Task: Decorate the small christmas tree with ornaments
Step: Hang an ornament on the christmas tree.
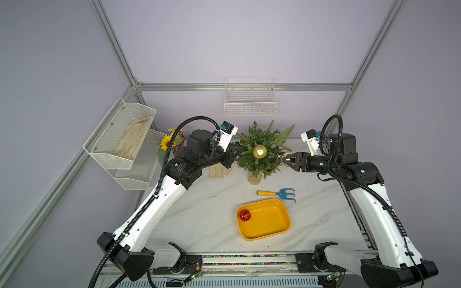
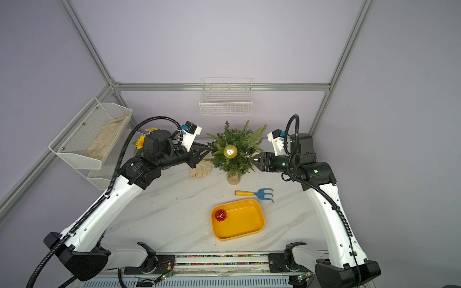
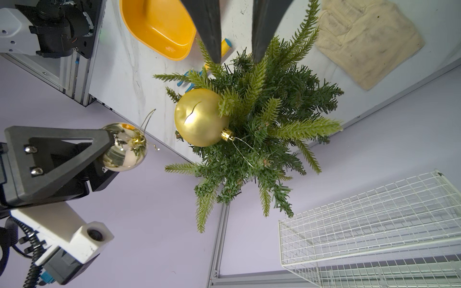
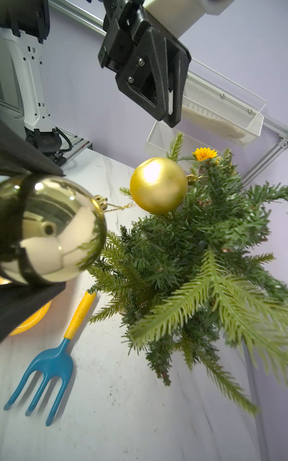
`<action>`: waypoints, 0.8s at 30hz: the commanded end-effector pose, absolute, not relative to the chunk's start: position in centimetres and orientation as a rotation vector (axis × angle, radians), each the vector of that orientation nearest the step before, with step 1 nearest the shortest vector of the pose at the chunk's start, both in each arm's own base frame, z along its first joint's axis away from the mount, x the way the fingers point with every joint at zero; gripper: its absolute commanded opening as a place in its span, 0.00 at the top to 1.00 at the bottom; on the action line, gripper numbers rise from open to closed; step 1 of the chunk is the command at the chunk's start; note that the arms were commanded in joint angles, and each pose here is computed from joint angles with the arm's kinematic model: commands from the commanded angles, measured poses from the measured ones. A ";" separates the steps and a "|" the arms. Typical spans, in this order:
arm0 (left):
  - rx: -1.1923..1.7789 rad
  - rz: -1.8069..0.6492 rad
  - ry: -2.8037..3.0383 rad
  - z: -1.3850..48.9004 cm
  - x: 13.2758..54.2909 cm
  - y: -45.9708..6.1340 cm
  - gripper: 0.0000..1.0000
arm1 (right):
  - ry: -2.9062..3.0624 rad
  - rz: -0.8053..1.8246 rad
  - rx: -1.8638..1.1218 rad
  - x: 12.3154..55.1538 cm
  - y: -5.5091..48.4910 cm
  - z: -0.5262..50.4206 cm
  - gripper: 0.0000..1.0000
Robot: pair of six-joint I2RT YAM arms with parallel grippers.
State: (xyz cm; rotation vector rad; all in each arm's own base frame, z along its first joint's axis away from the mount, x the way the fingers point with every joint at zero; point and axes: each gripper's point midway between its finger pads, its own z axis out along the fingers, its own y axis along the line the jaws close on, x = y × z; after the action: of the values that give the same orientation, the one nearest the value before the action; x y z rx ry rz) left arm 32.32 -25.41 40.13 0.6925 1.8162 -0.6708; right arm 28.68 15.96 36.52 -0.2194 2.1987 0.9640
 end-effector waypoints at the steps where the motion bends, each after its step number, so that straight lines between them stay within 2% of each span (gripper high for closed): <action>1: 0.674 -0.695 1.728 43.3 31.8 -25.5 0.77 | 2.165 0.938 -0.226 29.6 16.7 37.0 0.55; 11: 0.672 -0.678 1.728 43.3 31.7 -25.2 0.77 | 2.147 0.854 -0.142 31.4 15.8 37.3 0.56; 24: 0.669 -0.671 1.717 43.7 31.5 -25.0 0.76 | 2.111 0.881 -0.155 32.6 16.5 38.0 0.56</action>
State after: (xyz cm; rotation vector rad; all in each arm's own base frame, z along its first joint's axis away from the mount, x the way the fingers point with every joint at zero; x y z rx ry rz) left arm 32.30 -25.46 40.13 0.6935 1.8158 -0.6681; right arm 32.12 16.04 36.08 -0.1277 2.1788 0.8628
